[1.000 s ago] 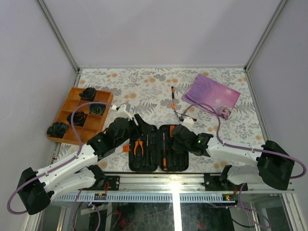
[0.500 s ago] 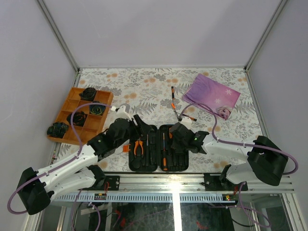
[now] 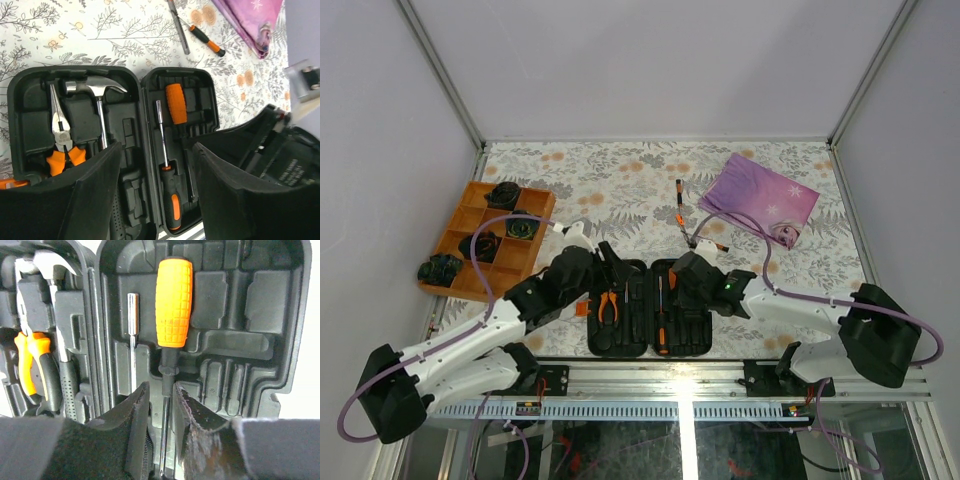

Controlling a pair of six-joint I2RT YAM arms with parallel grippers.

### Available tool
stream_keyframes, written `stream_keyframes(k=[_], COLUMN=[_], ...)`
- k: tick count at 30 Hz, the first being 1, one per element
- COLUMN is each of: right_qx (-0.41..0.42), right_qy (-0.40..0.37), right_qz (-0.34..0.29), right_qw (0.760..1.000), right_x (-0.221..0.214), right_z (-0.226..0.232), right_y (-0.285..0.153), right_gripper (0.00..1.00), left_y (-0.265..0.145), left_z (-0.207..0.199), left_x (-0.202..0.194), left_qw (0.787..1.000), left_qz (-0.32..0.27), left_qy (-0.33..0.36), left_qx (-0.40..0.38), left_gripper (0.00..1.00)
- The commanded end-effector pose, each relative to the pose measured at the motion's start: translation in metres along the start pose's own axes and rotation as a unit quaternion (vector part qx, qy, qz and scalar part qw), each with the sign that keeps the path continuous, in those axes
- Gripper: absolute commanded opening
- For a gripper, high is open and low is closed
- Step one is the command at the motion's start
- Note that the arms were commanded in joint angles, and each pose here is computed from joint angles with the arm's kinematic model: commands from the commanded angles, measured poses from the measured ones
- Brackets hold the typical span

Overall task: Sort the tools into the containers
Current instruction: Place the screwdriver in the storage box.

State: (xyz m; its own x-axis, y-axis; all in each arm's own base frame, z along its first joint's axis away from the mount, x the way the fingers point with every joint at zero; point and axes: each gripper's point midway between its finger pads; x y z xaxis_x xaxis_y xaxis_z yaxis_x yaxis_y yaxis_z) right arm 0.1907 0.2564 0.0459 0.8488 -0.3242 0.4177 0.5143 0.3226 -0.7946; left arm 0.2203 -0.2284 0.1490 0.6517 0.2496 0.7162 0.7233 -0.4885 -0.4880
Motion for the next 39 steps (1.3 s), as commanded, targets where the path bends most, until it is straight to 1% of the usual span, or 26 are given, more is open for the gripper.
stream_keyframes(k=[1, 5, 7, 13, 17, 20, 23, 31, 39], right_qx=[0.02, 0.01, 0.016, 0.035, 0.031, 0.029, 0.008, -0.031, -0.029], right_qy=[-0.024, -0.04, -0.045, -0.055, -0.072, -0.074, -0.078, -0.087, -0.086], right_qz=[-0.044, -0.049, -0.04, -0.006, 0.031, 0.045, 0.053, 0.059, 0.086], right_qw=[0.999, 0.998, 0.998, 0.998, 0.996, 0.996, 0.996, 0.994, 0.992], right_x=[0.03, 0.043, 0.046, 0.052, 0.045, 0.042, 0.04, 0.041, 0.029], right_z=[0.018, 0.015, 0.017, 0.023, 0.026, 0.028, 0.023, 0.01, 0.008], right_y=[-0.019, -0.021, -0.02, -0.007, 0.002, 0.007, 0.01, 0.009, 0.011], right_gripper=[0.3, 0.27, 0.26, 0.24, 0.23, 0.23, 0.23, 0.23, 0.23], left_y=[0.002, 0.004, 0.004, -0.002, -0.006, -0.006, -0.005, -0.005, 0.0], left_z=[0.003, 0.003, 0.001, -0.01, -0.011, -0.009, -0.007, 0.003, 0.008], left_x=[-0.002, -0.012, -0.02, -0.046, -0.061, -0.066, -0.068, -0.067, -0.077], left_qw=[1.0, 0.999, 0.998, 0.997, 0.996, 0.996, 0.996, 0.995, 0.993], left_qz=[0.013, 0.035, 0.048, 0.076, 0.085, 0.087, 0.089, 0.088, 0.105], left_qy=[0.017, 0.026, 0.027, 0.013, 0.01, 0.01, 0.014, 0.032, 0.036], left_qx=[0.009, 0.01, 0.008, -0.004, -0.002, 0.003, 0.009, 0.035, 0.044], left_gripper=[0.56, 0.51, 0.5, 0.5, 0.5, 0.5, 0.5, 0.51, 0.51])
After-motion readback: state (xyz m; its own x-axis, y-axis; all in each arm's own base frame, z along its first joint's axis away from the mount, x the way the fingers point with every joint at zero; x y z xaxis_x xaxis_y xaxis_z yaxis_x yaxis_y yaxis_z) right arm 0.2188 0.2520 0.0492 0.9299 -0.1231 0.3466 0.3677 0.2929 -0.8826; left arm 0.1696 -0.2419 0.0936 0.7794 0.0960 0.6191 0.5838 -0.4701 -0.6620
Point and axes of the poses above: each gripper's point midway between its finger pads, its own y axis out along the fingers, its own z axis along the line the jaws close on, x = y × z, and after that the axes turned 10 degrees about y, right-handed
